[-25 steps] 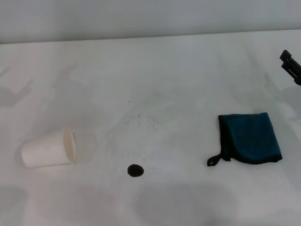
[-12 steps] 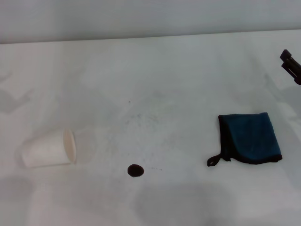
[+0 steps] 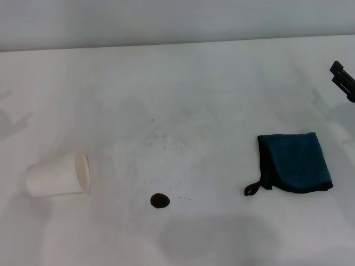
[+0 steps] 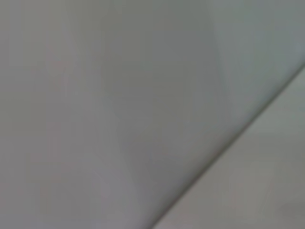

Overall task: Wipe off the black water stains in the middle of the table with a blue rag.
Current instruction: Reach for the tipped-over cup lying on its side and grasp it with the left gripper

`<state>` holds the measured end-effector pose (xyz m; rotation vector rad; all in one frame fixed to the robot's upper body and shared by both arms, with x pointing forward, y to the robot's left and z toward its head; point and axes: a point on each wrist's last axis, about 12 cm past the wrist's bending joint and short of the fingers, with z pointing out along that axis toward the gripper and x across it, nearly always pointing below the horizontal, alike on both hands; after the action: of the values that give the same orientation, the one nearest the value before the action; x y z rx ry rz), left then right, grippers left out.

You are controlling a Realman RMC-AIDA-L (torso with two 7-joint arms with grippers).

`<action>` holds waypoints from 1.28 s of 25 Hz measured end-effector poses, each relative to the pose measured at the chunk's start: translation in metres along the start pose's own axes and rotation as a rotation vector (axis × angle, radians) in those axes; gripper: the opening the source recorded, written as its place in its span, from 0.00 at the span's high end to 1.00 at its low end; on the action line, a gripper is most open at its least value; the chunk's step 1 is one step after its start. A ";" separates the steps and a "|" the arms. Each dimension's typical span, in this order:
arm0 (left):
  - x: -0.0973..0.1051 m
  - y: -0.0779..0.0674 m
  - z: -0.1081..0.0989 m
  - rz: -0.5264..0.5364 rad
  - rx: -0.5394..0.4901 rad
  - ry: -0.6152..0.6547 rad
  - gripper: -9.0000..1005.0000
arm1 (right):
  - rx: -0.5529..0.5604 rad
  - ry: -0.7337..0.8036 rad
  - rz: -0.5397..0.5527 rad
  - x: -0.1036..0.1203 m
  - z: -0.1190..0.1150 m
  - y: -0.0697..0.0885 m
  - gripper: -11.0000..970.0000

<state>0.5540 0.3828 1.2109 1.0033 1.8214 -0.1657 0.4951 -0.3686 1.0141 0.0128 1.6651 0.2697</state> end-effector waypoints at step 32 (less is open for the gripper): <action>-0.052 -0.012 0.015 0.239 0.357 0.397 0.12 | -0.010 -0.008 0.039 0.006 -0.008 0.005 0.14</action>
<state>0.5640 0.3383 1.2421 1.5871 2.0483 -0.1555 0.4859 -0.3644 1.0102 0.0386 1.6570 0.3067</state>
